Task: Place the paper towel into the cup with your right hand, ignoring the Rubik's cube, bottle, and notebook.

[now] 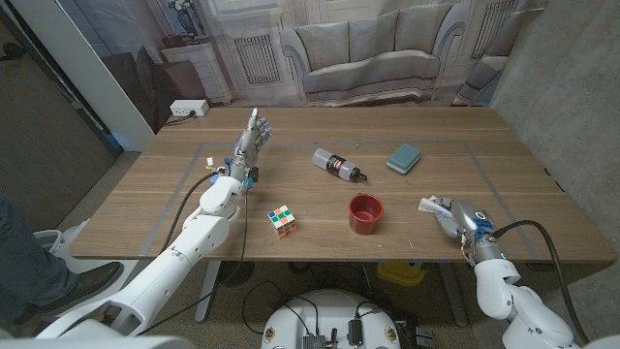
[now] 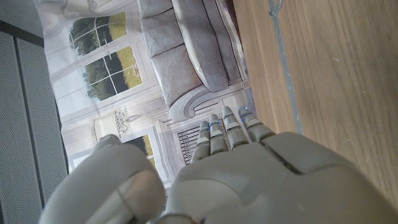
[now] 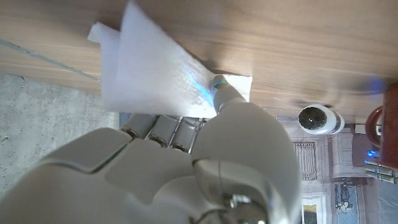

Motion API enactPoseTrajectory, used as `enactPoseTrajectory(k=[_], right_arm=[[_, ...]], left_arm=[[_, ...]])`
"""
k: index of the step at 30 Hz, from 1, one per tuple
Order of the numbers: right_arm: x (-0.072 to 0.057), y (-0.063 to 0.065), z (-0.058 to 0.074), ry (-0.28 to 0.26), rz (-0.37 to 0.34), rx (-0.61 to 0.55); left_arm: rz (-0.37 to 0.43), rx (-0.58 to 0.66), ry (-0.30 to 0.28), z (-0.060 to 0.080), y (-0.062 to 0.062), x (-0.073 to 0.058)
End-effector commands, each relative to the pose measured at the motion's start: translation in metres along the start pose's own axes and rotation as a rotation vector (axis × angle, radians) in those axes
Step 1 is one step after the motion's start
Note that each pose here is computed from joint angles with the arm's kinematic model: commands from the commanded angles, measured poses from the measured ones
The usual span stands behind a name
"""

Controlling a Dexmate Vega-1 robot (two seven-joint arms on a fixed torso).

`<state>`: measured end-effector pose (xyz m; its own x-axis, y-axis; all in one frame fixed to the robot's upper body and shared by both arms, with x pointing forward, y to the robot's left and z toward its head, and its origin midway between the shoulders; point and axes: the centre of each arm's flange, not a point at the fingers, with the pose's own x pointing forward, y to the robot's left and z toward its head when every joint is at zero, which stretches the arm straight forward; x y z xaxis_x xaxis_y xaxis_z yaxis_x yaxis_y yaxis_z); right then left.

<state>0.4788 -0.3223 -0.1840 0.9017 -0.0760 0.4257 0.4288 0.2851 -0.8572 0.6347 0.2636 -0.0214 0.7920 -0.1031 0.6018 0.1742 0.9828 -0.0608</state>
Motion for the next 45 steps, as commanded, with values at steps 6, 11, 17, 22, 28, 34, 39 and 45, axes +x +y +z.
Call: enactPoseTrajectory(k=[6,11,17,22,28,34,39,45], right_arm=[[0.005,-0.004,0.002,0.021,-0.041,-0.017],[0.005,-0.006,0.004,0.024,-0.059,-0.021],[0.003,-0.011,0.007,0.018,-0.075,-0.024],[0.002,-0.016,0.009,0.010,-0.101,-0.023],[0.000,-0.023,0.013,0.005,-0.138,-0.023],[-0.001,-0.033,0.016,0.000,-0.172,-0.026],[-0.001,-0.041,0.020,-0.003,-0.198,-0.029],[-0.002,-0.049,0.027,-0.016,-0.219,-0.027]], left_arm=[[-0.007,-0.020,0.001,-0.007,-0.002,0.002],[0.000,-0.024,0.000,-0.008,-0.001,0.000],[0.000,-0.021,0.002,-0.008,0.001,-0.002],[-0.002,-0.023,0.000,-0.008,0.002,0.000],[-0.007,-0.024,-0.009,-0.006,0.003,0.003],[-0.015,-0.030,-0.008,-0.007,0.003,0.008],[-0.020,-0.036,-0.010,-0.008,0.003,0.014],[-0.023,-0.034,-0.011,-0.007,0.005,0.021]])
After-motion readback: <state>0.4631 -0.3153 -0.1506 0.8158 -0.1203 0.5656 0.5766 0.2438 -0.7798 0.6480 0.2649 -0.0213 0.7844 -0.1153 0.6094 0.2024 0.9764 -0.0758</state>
